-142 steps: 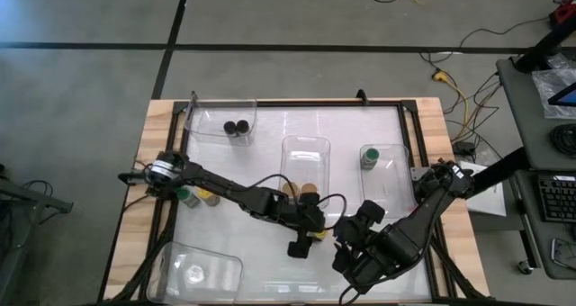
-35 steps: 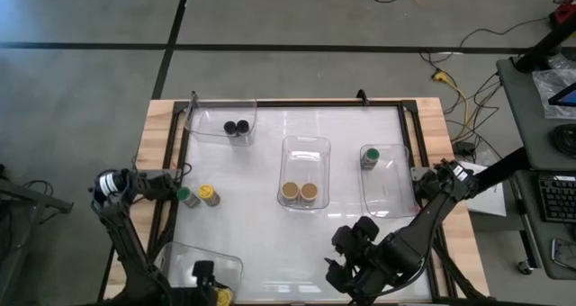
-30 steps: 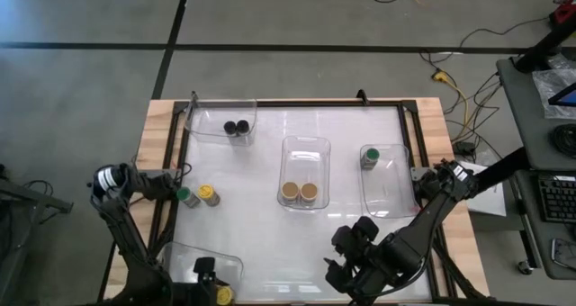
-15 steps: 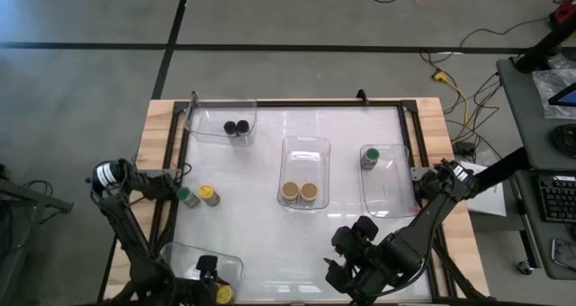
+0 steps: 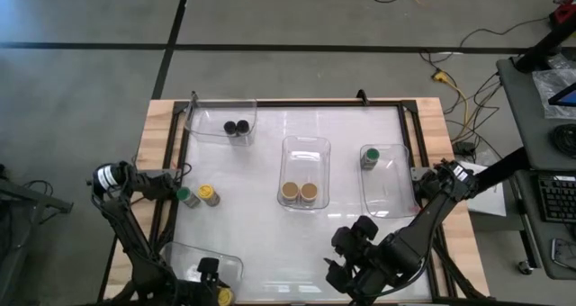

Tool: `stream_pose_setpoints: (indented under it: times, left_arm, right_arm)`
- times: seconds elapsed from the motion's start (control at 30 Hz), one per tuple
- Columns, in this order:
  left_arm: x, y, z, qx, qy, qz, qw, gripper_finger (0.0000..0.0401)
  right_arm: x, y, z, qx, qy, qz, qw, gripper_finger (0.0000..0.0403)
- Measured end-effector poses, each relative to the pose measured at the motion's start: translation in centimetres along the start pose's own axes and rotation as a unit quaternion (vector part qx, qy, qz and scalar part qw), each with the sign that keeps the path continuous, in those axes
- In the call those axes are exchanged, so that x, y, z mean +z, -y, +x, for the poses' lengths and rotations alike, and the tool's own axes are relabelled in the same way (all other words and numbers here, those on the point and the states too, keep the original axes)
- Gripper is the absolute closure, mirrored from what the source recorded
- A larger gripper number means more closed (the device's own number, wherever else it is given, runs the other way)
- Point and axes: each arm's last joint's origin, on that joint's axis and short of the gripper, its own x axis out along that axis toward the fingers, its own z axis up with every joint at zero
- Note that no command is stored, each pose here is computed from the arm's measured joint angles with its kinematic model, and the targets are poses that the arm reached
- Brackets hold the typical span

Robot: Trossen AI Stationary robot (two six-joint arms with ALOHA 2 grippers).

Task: Sort spices by type
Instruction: Put the bottom yellow seasoning bottle into the bottom left transparent bin

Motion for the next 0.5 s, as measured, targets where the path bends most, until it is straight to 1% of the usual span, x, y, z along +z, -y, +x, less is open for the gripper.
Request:
stream_pose_setpoints:
  times: [0.3,0.5]
  left_arm:
    - [-0.05,0.04,0.02,-0.006,-0.007,-0.001,1.000,0.0162]
    - [0.08,0.28,-0.11,-0.020,-0.023,-0.002,1.000,0.0160]
  right_arm:
    - [0.00,-0.03,-0.01,0.001,0.000,0.001,1.000,0.0044]
    - [0.00,-0.04,-0.01,0.002,0.000,0.001,1.000,0.0044]
